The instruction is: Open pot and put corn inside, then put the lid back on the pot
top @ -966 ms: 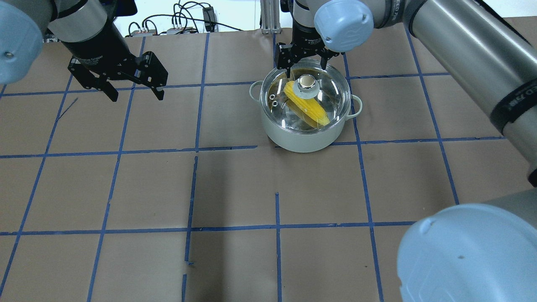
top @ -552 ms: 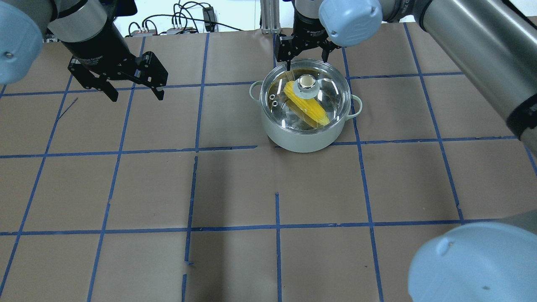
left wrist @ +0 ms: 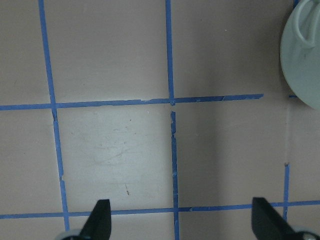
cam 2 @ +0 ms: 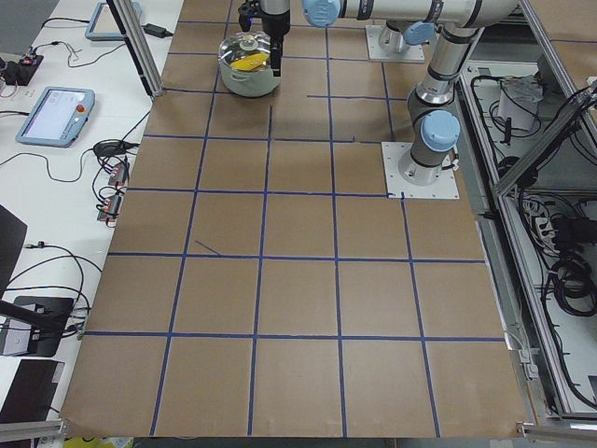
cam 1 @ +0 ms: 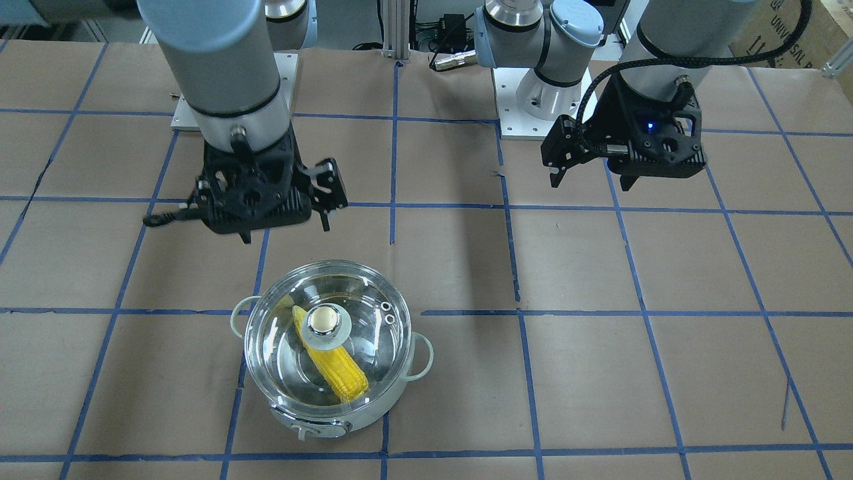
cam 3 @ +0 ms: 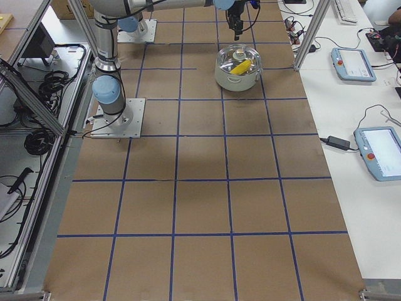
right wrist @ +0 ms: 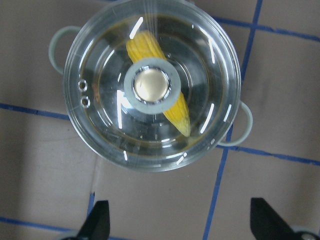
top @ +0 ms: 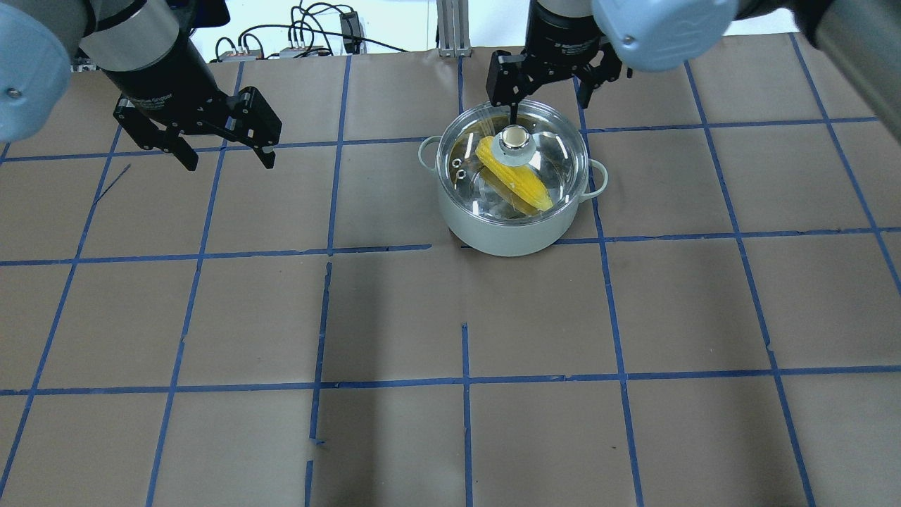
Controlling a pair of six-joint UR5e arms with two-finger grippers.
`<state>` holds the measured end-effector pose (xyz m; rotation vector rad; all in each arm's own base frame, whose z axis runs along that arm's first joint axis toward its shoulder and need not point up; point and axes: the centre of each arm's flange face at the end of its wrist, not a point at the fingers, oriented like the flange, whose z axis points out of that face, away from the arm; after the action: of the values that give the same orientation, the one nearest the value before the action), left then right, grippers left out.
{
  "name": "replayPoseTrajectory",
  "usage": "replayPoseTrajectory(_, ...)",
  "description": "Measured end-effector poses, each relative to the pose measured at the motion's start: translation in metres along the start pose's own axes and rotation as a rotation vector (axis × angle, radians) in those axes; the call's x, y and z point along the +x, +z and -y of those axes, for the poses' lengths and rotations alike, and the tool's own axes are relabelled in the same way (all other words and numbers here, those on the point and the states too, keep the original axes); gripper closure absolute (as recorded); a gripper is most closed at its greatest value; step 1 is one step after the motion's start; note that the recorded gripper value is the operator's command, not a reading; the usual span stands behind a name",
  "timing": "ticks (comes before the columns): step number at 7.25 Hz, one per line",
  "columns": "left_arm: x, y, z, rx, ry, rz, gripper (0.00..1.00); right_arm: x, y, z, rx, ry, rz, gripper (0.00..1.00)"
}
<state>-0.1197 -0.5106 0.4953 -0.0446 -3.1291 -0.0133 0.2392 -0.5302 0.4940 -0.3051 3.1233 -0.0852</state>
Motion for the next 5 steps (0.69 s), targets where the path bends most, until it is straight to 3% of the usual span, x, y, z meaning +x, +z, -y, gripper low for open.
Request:
replayPoseTrajectory(2, 0.0, 0.0, 0.0, 0.0, 0.0, 0.0, 0.0, 0.014, -0.036, -0.091, 0.038, 0.025, -0.029, 0.0)
replayPoseTrajectory(3, 0.0, 0.0, 0.0, 0.0, 0.0, 0.0, 0.0, 0.021, -0.042, -0.117, 0.053, 0.033, -0.069, 0.0)
replayPoseTrajectory(5, 0.0, 0.0, 0.0, 0.0, 0.0, 0.0, 0.0, 0.025, -0.027, -0.147, 0.041, 0.036, -0.092, 0.0)
